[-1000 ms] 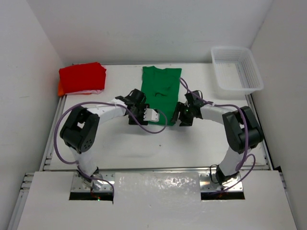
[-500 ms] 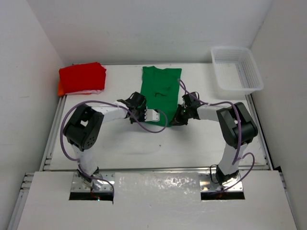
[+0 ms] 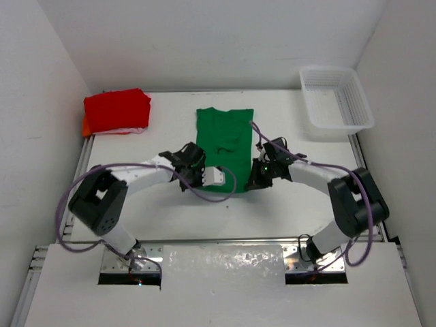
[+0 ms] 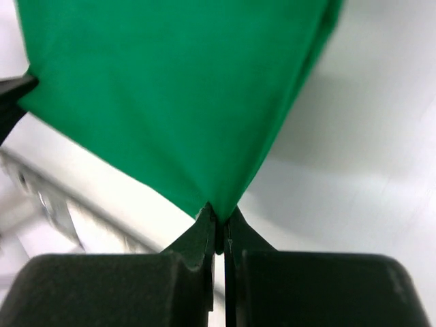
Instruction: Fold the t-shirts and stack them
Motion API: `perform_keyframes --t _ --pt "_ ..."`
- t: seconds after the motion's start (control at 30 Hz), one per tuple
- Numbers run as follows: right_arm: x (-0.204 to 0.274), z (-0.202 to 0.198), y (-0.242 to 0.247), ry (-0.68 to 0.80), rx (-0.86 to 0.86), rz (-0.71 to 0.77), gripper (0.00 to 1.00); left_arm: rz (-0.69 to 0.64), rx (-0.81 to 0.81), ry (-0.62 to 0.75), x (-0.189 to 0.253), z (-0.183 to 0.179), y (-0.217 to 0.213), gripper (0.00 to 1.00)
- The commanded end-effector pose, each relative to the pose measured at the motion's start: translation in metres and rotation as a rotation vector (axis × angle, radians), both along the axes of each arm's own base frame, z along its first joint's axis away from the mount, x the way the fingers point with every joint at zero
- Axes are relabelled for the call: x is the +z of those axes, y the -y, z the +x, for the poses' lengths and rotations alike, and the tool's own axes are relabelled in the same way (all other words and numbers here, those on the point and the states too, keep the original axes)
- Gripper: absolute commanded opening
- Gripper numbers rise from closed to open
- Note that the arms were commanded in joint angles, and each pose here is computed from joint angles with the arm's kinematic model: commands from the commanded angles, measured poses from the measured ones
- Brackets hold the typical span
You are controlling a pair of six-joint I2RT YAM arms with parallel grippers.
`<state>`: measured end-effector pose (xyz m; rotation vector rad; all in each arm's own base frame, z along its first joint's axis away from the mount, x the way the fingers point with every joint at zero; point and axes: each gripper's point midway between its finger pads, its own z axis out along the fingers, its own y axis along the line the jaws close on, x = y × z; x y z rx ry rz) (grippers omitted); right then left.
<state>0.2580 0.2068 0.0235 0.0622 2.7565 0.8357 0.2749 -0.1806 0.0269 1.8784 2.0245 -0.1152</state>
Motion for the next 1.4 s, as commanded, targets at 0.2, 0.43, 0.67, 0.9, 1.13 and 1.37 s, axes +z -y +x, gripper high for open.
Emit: perform_keyframes --t 0.2,0.43,0.67,0.9,1.13,1.37 --pt "0.025 -0.135 0.014 -0.085 0.291 -0.069 0.0 0.058 -0.032 -0.223 0.03 -0.146 -0.03 0.0" --pt "0.067 -0.155 -0.013 -0.112 0.315 0.068 0.0 -0.05 -0.024 -0.301 0.085 -0.161 -0.022 0.0" --pt "0.096 -0.08 -0.025 -0.097 0.227 0.161 0.0 -0.144 0.156 -0.262 0.11 -0.085 -0.015 0.0" --pt "0.111 -0.003 -0.02 -0.032 0.177 0.162 0.0 -0.24 0.296 -0.177 0.143 0.006 -0.005 0.0" --pt "0.104 0.051 -0.007 -0.006 0.094 0.176 0.0 -0.252 0.376 -0.182 0.139 0.056 0.005 0.0" --pt "0.09 0.088 0.002 -0.019 0.032 0.173 0.0 -0.26 0.432 -0.153 0.125 0.096 0.011 0.0"
